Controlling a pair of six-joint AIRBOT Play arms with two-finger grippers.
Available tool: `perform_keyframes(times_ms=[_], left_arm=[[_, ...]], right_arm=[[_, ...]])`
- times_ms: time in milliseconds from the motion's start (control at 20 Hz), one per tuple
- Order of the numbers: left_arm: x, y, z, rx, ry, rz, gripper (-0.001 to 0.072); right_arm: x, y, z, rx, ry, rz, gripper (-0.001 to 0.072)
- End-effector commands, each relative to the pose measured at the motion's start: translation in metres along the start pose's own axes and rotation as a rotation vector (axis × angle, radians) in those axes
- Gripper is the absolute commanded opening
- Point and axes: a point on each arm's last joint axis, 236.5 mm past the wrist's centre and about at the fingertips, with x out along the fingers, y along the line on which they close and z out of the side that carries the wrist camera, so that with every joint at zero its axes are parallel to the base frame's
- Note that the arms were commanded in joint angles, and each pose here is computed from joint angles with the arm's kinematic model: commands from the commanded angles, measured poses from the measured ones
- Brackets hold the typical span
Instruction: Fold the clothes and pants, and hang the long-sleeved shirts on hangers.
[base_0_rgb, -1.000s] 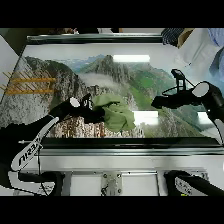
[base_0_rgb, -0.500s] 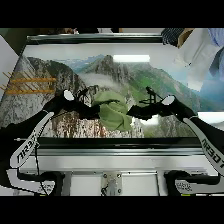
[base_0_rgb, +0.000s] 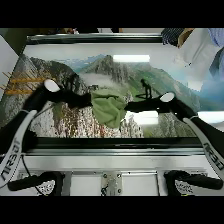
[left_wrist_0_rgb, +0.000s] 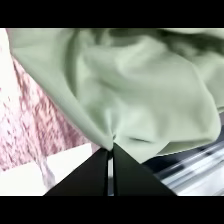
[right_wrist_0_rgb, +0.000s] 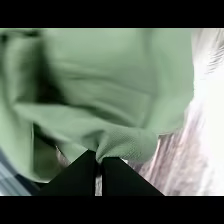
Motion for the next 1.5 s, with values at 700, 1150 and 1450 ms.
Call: perform_keyframes(times_ms=[700, 1150, 1450], left_arm=[[-0.306, -0.187, 0.039, 0.443, -0.732, -0.158, 0.001], [-0.24, -0.019, 0.096, 0.078, -0.675, 0.054, 0.001], [-0.245, 0.051, 0.062, -0.054, -0.672, 0.156, 0.0199]], right_arm=[[-0.302, 0.166, 0.089, -0.332, -0.597, -0.209, 0.0012], [-0.047, 0.265, 0.041, -0.451, -0.229, 0.177, 0.0014], [0.015, 0.266, 0.056, -0.488, -0.286, 0.177, 0.072]])
